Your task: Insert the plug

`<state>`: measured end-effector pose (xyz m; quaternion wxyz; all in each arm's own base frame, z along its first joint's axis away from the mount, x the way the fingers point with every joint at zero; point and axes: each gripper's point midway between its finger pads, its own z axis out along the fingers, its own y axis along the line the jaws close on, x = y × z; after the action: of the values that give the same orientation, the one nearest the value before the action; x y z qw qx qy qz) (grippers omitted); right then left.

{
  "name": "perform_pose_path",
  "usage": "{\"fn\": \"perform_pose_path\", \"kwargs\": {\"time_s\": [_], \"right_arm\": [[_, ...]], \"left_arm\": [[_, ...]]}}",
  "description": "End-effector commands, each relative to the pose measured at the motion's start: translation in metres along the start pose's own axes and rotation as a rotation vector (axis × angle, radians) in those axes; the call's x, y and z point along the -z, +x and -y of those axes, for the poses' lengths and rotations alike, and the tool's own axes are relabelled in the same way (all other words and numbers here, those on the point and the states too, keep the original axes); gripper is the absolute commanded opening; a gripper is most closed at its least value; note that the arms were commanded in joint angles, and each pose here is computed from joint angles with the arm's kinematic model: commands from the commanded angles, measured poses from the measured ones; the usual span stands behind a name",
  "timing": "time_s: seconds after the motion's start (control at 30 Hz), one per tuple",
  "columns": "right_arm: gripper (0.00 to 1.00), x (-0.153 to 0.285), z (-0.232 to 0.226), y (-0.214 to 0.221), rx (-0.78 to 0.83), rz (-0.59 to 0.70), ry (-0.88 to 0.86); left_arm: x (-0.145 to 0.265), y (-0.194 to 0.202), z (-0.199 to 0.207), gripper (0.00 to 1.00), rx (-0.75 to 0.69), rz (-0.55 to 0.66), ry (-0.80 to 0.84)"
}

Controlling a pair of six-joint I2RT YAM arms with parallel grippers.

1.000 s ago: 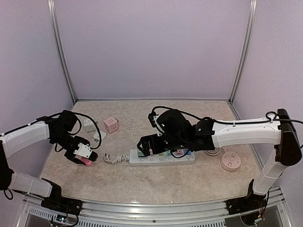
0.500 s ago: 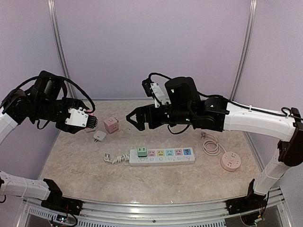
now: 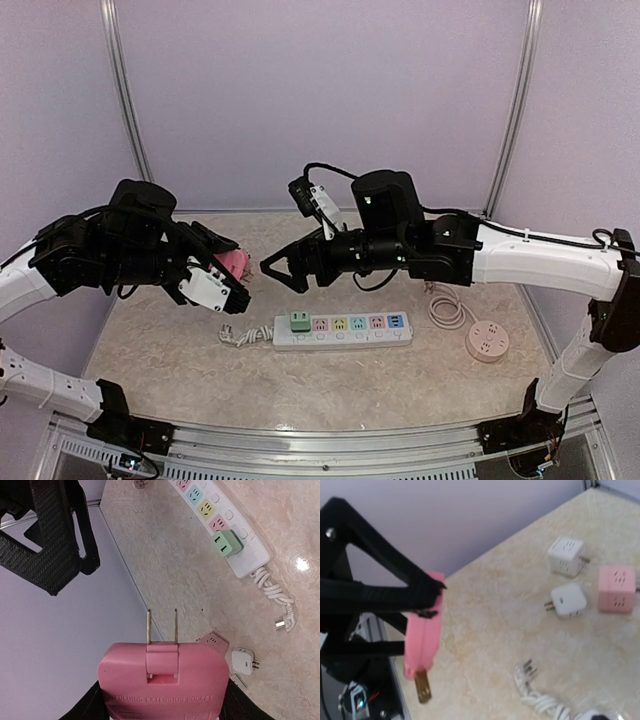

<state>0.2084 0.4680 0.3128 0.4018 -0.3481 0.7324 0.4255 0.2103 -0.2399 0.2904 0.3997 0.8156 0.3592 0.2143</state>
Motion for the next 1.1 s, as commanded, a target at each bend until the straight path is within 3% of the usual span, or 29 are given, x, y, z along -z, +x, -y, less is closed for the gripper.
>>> {"fn": "perform_pose_path", "kwargs": {"time_s": [0.0,0.73,0.87,1.07], "right_arm": [[0.92,0.000,-0.004,0.004,-0.013,-0.003,-0.047],[0.87,-0.035,-0.009,0.006,-0.035,-0.027,-0.126],[0.78,-0.048,-0.011,0.009,-0.049,-0.050,-0.159],[0.46,-0.055,-0.015,0.011,-0.055,-0.066,-0.194]], "left_arm": [[-0.010,-0.015,-0.005,0.23,0.057,0.033,-0.022],[-0.018,-0.026,0.005,0.21,0.197,0.088,-0.017],[-0.018,-0.026,0.004,0.21,0.206,0.091,-0.022],[-0.018,-0.026,0.005,0.21,0.217,0.089,-0.021]]}}
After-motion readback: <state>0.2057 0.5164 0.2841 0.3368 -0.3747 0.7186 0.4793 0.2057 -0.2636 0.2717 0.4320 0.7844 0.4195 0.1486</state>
